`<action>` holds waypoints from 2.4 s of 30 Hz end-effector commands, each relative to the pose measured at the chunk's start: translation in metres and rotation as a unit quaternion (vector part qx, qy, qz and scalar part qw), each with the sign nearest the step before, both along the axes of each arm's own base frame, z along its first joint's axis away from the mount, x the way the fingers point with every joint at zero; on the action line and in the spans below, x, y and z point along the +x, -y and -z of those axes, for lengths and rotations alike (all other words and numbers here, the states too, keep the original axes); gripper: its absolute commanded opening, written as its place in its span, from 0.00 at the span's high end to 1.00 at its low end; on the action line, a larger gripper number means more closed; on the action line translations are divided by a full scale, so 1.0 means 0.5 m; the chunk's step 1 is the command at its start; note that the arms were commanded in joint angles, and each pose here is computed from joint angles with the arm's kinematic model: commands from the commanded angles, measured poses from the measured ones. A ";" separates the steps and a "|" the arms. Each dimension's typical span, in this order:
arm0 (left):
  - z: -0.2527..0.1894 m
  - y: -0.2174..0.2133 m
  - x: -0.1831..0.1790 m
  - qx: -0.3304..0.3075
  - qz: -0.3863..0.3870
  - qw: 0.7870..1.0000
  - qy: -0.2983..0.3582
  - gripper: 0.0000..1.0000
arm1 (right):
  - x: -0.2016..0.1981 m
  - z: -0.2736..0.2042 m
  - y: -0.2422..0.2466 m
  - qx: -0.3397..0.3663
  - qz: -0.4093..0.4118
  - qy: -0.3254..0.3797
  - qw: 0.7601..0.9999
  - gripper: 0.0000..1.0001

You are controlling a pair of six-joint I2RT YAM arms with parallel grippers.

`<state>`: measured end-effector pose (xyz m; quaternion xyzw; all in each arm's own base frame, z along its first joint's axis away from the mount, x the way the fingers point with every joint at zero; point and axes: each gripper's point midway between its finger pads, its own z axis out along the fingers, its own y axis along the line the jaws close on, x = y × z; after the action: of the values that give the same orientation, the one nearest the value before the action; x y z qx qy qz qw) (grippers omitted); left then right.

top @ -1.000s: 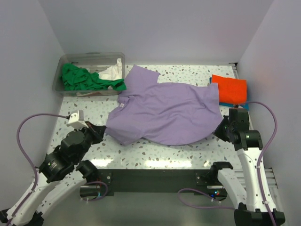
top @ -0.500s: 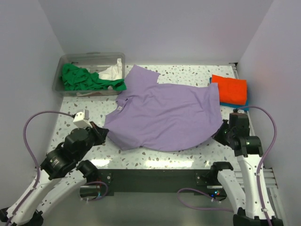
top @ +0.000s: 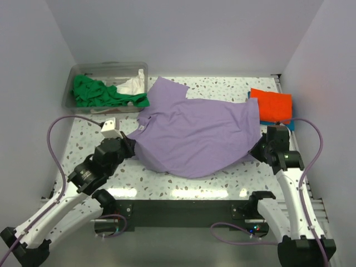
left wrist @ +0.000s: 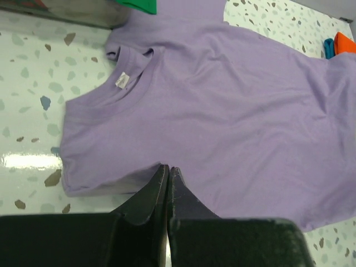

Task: Fold and stack the t-shirts
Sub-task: Fold the tshirt

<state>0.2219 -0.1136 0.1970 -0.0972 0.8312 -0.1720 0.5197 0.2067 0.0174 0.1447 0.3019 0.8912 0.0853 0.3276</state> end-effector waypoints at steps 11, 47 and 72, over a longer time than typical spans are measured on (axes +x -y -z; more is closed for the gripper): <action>-0.026 0.009 0.142 0.085 -0.048 0.993 0.065 1.00 | 0.117 -0.022 0.091 -0.082 0.108 0.041 0.990 1.00; -0.053 -0.012 0.328 0.098 -0.045 0.990 0.089 1.00 | 0.245 0.068 0.156 -0.178 0.133 -0.035 0.974 1.00; -0.094 0.133 0.446 0.069 0.109 0.981 0.142 0.31 | 0.317 0.060 0.109 -0.141 0.062 -0.028 0.988 0.12</action>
<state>0.4467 -0.1682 0.1953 0.0278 0.8122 -0.1388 0.5659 0.3630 -0.0461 0.0988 0.3249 0.8834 -0.1040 0.3213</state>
